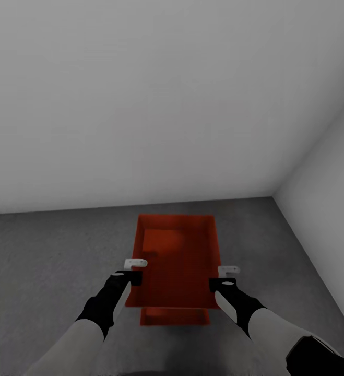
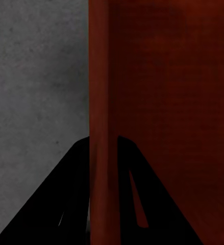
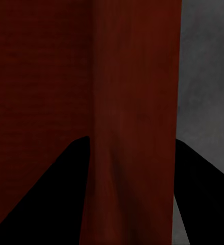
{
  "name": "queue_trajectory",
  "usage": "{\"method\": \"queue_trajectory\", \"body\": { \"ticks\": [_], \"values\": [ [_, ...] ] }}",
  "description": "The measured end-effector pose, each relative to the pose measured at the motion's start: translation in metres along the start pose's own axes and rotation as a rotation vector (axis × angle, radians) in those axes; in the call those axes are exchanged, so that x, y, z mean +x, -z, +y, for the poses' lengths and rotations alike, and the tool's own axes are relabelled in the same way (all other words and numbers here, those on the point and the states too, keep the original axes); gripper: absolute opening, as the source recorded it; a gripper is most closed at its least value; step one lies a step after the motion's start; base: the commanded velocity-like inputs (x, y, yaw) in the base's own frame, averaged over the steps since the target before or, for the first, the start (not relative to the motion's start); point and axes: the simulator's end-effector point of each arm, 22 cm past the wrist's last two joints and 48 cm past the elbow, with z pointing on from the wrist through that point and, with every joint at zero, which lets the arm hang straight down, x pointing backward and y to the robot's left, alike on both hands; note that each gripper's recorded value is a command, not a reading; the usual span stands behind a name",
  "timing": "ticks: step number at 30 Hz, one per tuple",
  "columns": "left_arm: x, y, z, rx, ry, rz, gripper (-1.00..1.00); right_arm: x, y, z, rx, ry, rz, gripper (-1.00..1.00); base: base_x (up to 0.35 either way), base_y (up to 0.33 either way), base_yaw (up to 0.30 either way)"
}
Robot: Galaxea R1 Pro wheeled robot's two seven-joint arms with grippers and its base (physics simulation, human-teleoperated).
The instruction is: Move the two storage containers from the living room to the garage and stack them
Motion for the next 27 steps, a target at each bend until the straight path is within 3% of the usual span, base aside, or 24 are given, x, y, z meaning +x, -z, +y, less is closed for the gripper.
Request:
{"method": "queue_trajectory", "body": {
  "ticks": [8,27],
  "values": [
    [0.006,-0.005,0.0,-0.001,0.001,0.013,-1.0,0.007,-0.004,0.001,0.0,0.002,0.013,-1.0,0.0,0.0,0.0],
    [0.024,-0.036,-0.001,0.0,0.0,0.042,-1.0,0.025,-0.034,0.005,-0.002,0.006,0.042,-1.0,0.0,0.0,0.0]
  ]
}}
